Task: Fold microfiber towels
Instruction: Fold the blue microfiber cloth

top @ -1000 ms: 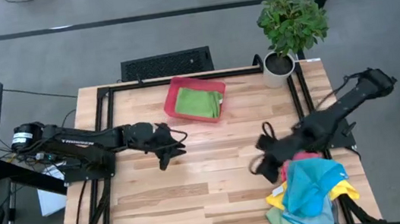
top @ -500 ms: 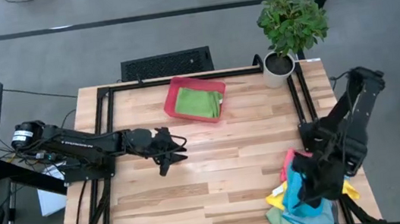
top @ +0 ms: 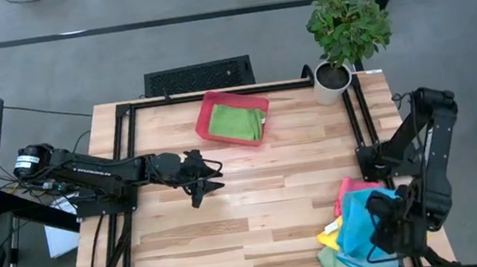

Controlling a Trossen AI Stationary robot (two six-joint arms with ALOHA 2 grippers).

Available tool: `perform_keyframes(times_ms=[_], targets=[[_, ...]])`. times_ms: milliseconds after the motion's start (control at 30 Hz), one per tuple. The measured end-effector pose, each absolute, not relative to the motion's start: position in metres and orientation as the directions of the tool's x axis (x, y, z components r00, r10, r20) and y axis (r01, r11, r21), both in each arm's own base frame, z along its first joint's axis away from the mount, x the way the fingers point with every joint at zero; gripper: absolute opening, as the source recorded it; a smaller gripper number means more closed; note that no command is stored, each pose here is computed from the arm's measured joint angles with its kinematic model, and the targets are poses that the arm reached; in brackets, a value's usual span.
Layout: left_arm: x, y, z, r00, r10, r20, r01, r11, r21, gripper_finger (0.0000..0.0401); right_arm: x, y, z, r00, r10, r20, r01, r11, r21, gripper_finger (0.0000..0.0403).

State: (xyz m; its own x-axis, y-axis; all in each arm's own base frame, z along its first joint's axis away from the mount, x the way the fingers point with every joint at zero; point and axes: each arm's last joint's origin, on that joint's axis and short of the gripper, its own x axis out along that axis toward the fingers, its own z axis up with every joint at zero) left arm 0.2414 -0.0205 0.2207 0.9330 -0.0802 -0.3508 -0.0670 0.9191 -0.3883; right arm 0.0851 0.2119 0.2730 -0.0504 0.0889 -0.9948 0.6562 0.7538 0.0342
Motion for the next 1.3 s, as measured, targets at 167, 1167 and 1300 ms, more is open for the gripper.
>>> perform_keyframes(times_ms=[167, 1167, 1300], targets=[[0.241, -0.02, 0.22, 0.933, -0.07, -0.352, -0.076, 0.92, -0.385, 0.0175, 0.088, 0.218, 0.263, -0.051, 0.029, -0.998, 0.645, 0.764, -0.011, 0.0218], [0.243, -0.041, 0.233, 0.968, -0.111, -0.223, 0.017, 0.922, -0.386, 0.0175, 0.177, 0.173, 0.301, 0.245, -0.214, -0.945, 0.415, 0.904, -0.097, 0.0011], [0.246, -0.044, 0.235, 0.982, -0.064, -0.176, -0.005, 0.93, -0.366, 0.0175, 0.203, 0.15, 0.305, 0.266, -0.23, -0.936, 0.415, 0.904, -0.104, 0.0027]])
